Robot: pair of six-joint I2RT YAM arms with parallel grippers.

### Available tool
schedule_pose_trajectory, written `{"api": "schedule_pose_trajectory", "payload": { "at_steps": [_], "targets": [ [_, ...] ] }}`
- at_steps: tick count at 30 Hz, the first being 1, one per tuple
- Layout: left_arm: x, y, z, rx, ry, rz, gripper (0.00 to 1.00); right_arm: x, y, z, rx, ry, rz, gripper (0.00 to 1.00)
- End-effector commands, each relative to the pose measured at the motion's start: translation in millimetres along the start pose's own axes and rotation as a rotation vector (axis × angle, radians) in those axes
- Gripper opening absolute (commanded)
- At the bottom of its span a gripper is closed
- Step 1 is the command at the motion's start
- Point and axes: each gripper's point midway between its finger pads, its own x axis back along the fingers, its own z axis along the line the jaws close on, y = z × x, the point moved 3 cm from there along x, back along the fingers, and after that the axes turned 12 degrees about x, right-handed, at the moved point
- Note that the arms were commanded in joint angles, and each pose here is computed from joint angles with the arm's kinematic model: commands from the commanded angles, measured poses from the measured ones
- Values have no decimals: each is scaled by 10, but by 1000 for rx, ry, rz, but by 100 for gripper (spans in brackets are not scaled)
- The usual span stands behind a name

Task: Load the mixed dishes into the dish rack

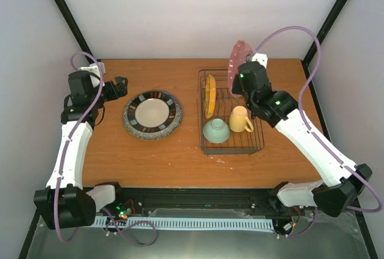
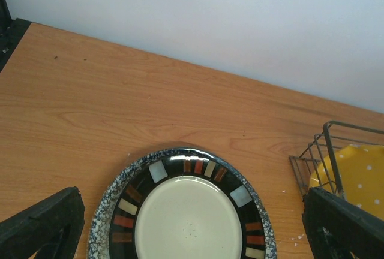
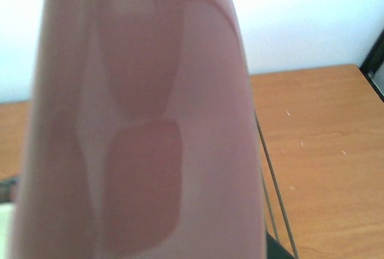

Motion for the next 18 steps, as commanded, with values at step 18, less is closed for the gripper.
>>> {"api": "schedule_pose_trajectory", "payload": {
  "at_steps": [18],
  "targets": [
    [-40,-27,84,-40,45,-5,100,-781,-725,161,50,-31,138,3]
  ]
}}
